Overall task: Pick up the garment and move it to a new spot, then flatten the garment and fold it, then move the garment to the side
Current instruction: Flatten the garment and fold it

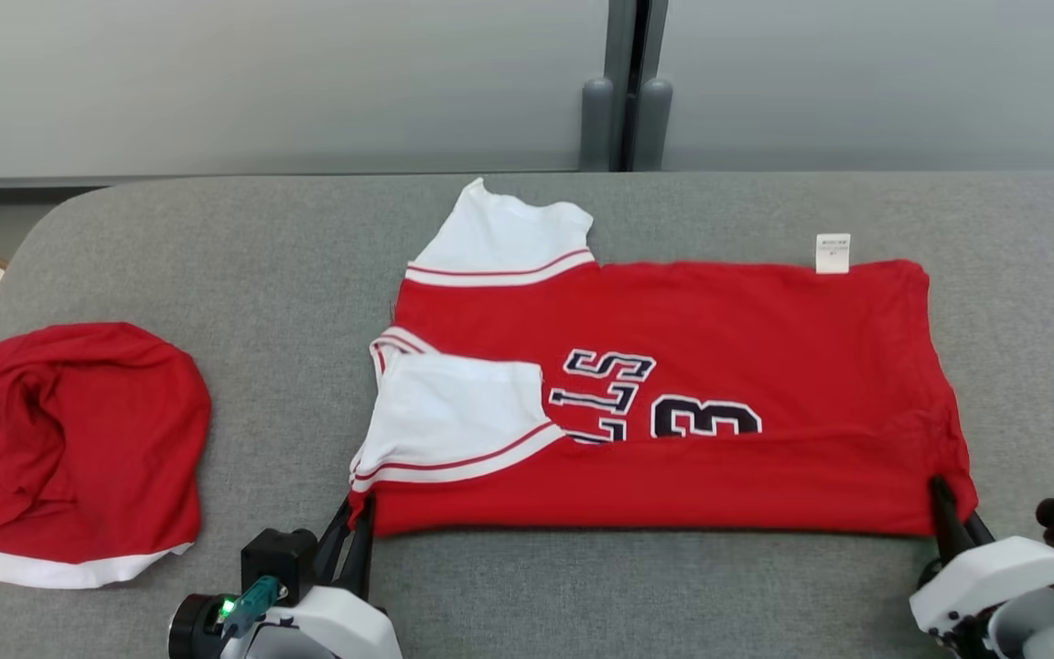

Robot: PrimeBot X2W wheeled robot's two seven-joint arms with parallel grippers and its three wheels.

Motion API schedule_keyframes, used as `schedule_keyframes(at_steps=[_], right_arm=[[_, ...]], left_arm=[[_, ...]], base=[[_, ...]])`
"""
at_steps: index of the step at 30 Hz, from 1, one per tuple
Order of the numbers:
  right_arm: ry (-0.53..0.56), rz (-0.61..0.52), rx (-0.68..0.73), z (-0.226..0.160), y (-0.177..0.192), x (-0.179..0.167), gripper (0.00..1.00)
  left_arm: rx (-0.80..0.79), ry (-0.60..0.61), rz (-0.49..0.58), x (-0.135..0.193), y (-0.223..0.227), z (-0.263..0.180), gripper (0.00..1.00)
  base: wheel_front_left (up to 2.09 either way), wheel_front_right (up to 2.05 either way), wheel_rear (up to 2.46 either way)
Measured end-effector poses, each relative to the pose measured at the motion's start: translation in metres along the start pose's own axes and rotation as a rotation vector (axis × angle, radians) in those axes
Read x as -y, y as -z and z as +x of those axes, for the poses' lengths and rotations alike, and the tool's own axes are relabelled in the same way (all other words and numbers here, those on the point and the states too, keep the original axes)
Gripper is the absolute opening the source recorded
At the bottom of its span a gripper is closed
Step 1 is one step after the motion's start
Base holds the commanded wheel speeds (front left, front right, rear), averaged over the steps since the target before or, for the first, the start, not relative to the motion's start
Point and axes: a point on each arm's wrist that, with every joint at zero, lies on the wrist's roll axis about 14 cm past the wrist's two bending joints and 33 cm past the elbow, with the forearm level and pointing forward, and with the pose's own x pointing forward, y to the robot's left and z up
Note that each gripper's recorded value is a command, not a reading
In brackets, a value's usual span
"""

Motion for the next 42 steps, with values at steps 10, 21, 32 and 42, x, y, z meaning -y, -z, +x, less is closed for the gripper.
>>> schedule_keyframes(at_steps=[10,21,32,42], right_arm=[[-0.021,0.057,-0.086,-0.033,0.005,0.013,0.00],[-0.012,0.069,-0.153,-0.062,0.019,0.024,0.79],[-0.050,-0.089,0.188,-0.057,-0.051,0.010,1.00],[-0.117,-0.273,0.367,-0.041,-0.095,-0.017,1.00]], left_arm=[[0.027,0.032,-0.018,0.002,-0.004,-0.016,0.00],[-0.092,0.103,-0.011,0.013,0.016,-0.032,0.00],[0.166,0.020,-0.057,-0.001,-0.047,-0.020,1.00],[0.359,0.107,-0.074,0.021,-0.115,0.013,1.00]], base=[[0.00,0.00,0.00],[0.00,0.00,0.00],[0.00,0.00,0.00],[0.00,0.00,0.00]])
